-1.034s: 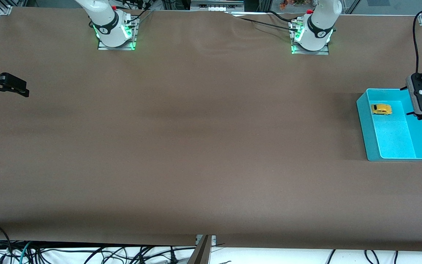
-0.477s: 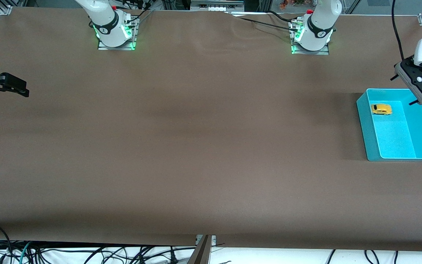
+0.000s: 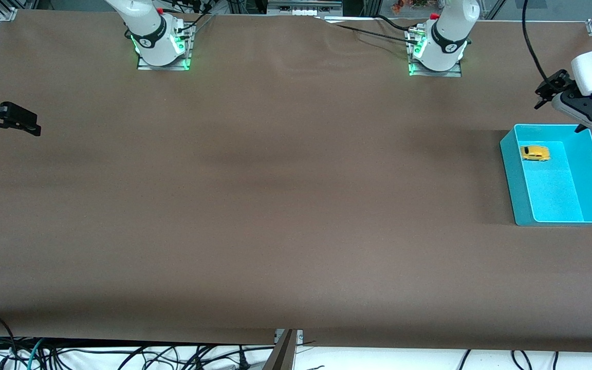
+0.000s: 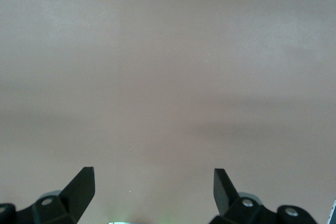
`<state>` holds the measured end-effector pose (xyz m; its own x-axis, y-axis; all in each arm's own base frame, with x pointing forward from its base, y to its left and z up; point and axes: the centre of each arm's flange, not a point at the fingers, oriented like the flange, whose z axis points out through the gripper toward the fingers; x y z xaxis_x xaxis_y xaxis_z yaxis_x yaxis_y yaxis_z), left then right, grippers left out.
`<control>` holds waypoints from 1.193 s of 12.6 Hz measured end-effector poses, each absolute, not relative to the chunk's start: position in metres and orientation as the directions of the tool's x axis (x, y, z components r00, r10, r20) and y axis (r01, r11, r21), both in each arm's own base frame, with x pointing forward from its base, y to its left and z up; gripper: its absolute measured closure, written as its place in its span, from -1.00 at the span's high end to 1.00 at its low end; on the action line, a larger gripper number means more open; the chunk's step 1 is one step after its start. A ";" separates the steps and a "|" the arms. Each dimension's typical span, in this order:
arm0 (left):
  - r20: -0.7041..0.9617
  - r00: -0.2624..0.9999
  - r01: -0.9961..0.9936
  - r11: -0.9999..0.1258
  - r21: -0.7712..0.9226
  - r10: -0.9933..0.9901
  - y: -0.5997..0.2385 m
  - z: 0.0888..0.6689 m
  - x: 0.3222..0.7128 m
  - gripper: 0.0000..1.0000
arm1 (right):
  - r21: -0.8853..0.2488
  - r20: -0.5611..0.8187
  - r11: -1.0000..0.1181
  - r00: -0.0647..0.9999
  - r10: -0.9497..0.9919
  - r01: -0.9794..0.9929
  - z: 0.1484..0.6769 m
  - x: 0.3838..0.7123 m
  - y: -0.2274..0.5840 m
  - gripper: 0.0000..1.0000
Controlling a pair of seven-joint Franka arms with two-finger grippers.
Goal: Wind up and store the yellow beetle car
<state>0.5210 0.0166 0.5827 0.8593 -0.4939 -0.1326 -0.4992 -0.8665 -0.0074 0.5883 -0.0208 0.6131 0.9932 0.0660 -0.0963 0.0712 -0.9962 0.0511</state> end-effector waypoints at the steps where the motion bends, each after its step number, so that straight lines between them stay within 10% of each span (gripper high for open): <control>1: -0.117 0.896 -0.430 -0.903 0.002 -0.427 0.011 0.584 0.522 0.97 | 0.051 -0.096 -0.996 0.993 0.066 0.071 0.613 0.588 -0.021 1.00; 15: 0.006 0.998 -0.060 -0.998 0.014 -0.060 -0.071 0.574 0.561 1.00 | 0.051 -0.096 -0.996 0.993 0.065 0.070 0.613 0.588 -0.021 1.00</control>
<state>0.5611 -0.0706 0.5745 0.9982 -0.0604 0.0055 -0.0604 -0.9981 0.0139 0.5883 -0.0208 0.6131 0.9932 0.0651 -0.0962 0.0702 -0.9962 0.0511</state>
